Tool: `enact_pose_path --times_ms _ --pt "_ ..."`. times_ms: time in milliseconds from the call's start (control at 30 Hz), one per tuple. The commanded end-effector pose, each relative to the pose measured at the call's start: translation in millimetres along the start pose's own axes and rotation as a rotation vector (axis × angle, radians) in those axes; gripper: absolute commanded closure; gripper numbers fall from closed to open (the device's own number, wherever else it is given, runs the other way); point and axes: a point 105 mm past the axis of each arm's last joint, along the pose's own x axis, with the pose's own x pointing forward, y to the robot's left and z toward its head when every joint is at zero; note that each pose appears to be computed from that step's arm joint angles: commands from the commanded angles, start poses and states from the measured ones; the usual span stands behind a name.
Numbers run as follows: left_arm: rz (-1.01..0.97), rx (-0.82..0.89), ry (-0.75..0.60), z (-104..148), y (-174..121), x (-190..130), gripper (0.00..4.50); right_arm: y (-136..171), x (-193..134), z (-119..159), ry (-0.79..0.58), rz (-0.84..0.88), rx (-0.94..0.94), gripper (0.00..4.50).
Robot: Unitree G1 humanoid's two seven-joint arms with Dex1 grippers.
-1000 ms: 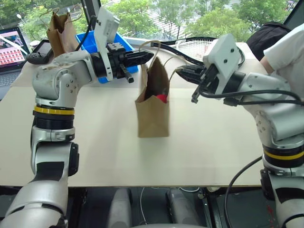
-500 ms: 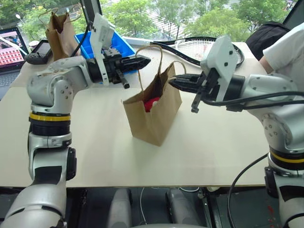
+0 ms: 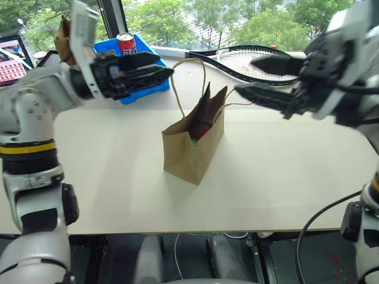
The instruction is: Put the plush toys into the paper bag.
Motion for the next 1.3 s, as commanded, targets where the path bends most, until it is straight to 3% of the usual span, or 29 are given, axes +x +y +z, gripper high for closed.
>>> enact_pose_path --times_ms 33,100,200,333,500,833,1233,1300 --pt "-0.084 0.032 0.090 -23 -12 -20 0.00 13 -19 -10 0.092 0.060 0.042 0.61" --pt "-0.130 0.030 0.153 -46 -20 -28 0.00 23 -22 -28 0.155 0.094 0.094 0.61" --pt "-0.144 0.028 0.195 -72 -24 -28 0.00 30 -16 -60 0.242 0.088 0.134 1.31" --pt "-0.157 0.014 0.185 -90 -32 -15 0.00 32 0 -102 0.323 0.033 0.109 2.73" --pt "-0.162 -0.031 0.161 -97 -39 -1 0.00 35 30 -124 0.285 -0.010 0.064 4.42" --pt "-0.230 -0.103 0.147 -104 -71 24 0.00 67 75 -131 0.164 0.037 0.108 4.42" --pt "-0.076 -0.125 0.173 -115 -59 42 0.00 82 91 -132 0.115 0.039 0.157 4.42" --pt "-0.047 -0.135 0.172 -116 -56 46 0.53 83 93 -131 0.106 0.032 0.169 4.50"
